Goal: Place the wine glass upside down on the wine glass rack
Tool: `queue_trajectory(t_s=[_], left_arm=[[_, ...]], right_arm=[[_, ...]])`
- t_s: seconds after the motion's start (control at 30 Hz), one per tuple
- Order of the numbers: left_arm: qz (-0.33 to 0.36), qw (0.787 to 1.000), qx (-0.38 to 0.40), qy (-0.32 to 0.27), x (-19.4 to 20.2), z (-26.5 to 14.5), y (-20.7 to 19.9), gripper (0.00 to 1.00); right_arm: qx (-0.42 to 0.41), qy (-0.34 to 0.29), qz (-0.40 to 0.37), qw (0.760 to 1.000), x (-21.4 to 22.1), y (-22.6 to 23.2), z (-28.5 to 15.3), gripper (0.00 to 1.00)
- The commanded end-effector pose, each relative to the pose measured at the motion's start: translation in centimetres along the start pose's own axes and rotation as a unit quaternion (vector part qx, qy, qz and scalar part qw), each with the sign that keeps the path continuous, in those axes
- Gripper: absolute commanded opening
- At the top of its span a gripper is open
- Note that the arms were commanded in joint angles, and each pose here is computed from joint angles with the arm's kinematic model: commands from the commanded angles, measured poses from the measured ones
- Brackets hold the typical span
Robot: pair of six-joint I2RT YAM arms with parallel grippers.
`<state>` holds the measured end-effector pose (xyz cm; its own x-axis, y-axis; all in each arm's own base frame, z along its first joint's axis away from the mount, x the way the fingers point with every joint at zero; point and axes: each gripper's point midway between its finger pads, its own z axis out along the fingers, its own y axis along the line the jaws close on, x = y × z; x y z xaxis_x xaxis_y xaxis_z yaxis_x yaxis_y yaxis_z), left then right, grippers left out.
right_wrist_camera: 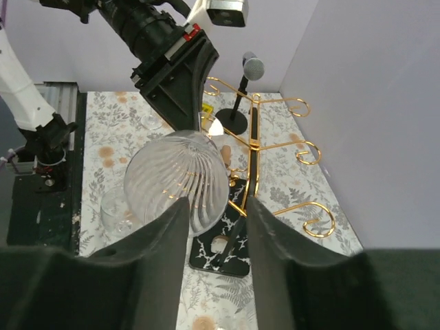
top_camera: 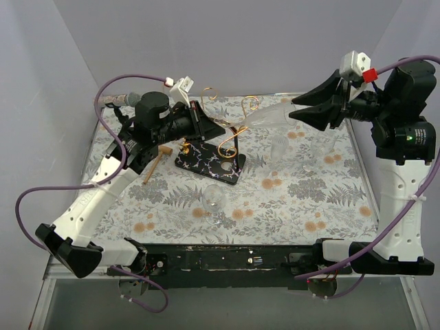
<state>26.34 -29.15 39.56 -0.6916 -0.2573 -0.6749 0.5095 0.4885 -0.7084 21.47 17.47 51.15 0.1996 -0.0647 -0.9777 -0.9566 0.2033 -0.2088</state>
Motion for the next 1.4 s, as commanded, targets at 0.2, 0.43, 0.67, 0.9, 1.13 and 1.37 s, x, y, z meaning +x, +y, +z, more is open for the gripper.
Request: queue_trajectory(t_s=[0.2, 0.43, 0.67, 0.9, 1.13, 1.37], left_arm=[[0.113, 0.974, -0.128, -0.148, -6.3, -8.4, -0.2, 0.00], [0.254, 0.905, -0.260, -0.221, -10.2, -15.0, 1.7, 0.00], [0.429, 0.842, -0.238, -0.222, -12.6, -14.3, 0.2, 0.00], [0.627, 0.739, -0.116, -0.215, -12.2, -11.2, -4.2, 0.00], [0.747, 0.618, 0.007, -0.245, -8.2, -6.3, -10.3, 0.00], [0.817, 0.531, 0.010, -0.223, -3.0, 0.6, -13.7, 0.00]], right_arm=[[0.080, 0.049, -0.051, 0.994, 1.7, -0.8, -1.4, 0.86], [0.092, 0.067, -0.057, 0.992, 1.9, -0.5, -1.9, 0.86], [0.044, 0.040, -0.013, 0.998, 0.8, 0.6, -1.1, 0.86], [0.021, 0.020, 0.041, 0.999, 1.2, 0.5, -0.4, 0.85], [-0.032, -0.002, 0.107, 0.994, 2.1, 1.1, 0.3, 0.84], [-0.066, -0.008, 0.144, 0.987, 3.9, 2.2, 1.3, 0.84]])
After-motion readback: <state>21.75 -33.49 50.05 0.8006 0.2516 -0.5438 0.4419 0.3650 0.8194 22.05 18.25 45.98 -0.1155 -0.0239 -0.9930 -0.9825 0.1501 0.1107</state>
